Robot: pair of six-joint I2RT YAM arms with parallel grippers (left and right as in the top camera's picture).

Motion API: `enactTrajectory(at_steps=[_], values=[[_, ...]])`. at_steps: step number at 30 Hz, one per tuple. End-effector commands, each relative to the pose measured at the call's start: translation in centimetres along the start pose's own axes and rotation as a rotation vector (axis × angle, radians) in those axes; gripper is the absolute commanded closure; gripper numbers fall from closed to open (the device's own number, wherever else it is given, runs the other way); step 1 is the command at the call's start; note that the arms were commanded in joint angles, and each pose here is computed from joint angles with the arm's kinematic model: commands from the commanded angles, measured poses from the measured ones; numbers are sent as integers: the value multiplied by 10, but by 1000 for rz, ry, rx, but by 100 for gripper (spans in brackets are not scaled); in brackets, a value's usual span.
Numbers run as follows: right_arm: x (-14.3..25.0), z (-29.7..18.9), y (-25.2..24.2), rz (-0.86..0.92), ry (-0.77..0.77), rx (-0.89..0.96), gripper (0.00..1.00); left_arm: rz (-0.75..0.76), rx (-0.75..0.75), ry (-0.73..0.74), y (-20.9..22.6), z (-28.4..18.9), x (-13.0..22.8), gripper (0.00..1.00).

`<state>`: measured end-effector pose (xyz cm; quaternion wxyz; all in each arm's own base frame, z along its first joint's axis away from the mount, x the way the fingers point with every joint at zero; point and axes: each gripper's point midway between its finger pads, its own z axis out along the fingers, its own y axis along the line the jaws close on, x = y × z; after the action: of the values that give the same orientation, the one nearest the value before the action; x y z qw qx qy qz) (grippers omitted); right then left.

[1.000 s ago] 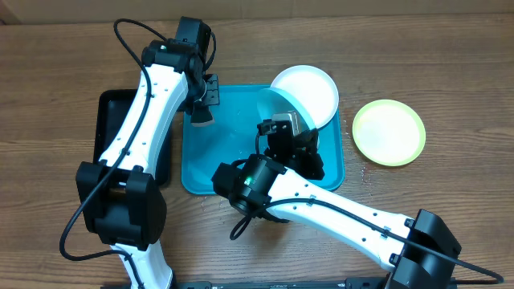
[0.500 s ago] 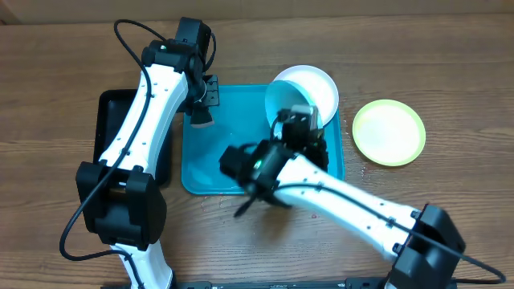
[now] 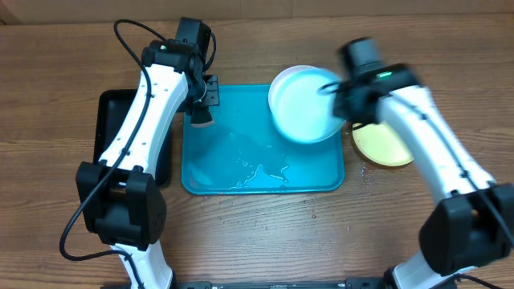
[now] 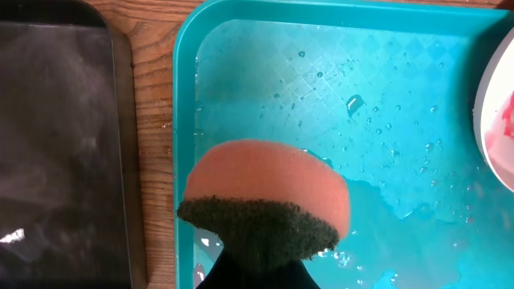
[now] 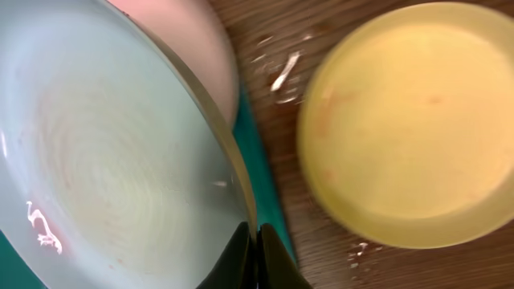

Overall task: Clean dirty plates on tray and stack at the side
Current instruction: 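Lift the light blue plate with the right gripper and stack it on the yellow plate, then move the right gripper to the white plate rim and pull it left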

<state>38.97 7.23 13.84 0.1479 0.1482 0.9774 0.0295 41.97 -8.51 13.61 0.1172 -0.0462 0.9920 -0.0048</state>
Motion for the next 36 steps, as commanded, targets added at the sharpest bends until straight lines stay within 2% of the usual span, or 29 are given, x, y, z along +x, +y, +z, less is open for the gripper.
enactTrajectory(at_steps=[1,5,11,16,22,24,26,29,32,36], values=[[-26,-18,-41,102,1,-149,96,-5,10,-2,-3,0,-2,96],[-35,-5,-126,311,-1,-77,96,-5,11,-2,-3,0,-2,96],[-4,27,-206,567,47,-10,96,-6,11,-2,-3,0,-2,96],[22,51,-216,604,91,1,96,-6,11,-2,-3,0,-2,96],[33,64,-190,528,120,-10,96,-8,11,-2,-3,0,-2,96],[32,65,-183,497,120,-5,85,-9,11,-2,-4,0,-2,96],[30,65,-175,476,117,-9,52,-12,11,-2,-3,0,-2,96],[15,57,-162,463,91,-60,34,-11,18,0,-5,0,-2,96],[-4,45,-140,431,59,-142,31,-11,22,-1,-6,0,-2,96],[-20,40,-94,342,18,-268,32,-12,23,-4,-6,0,-3,96]])
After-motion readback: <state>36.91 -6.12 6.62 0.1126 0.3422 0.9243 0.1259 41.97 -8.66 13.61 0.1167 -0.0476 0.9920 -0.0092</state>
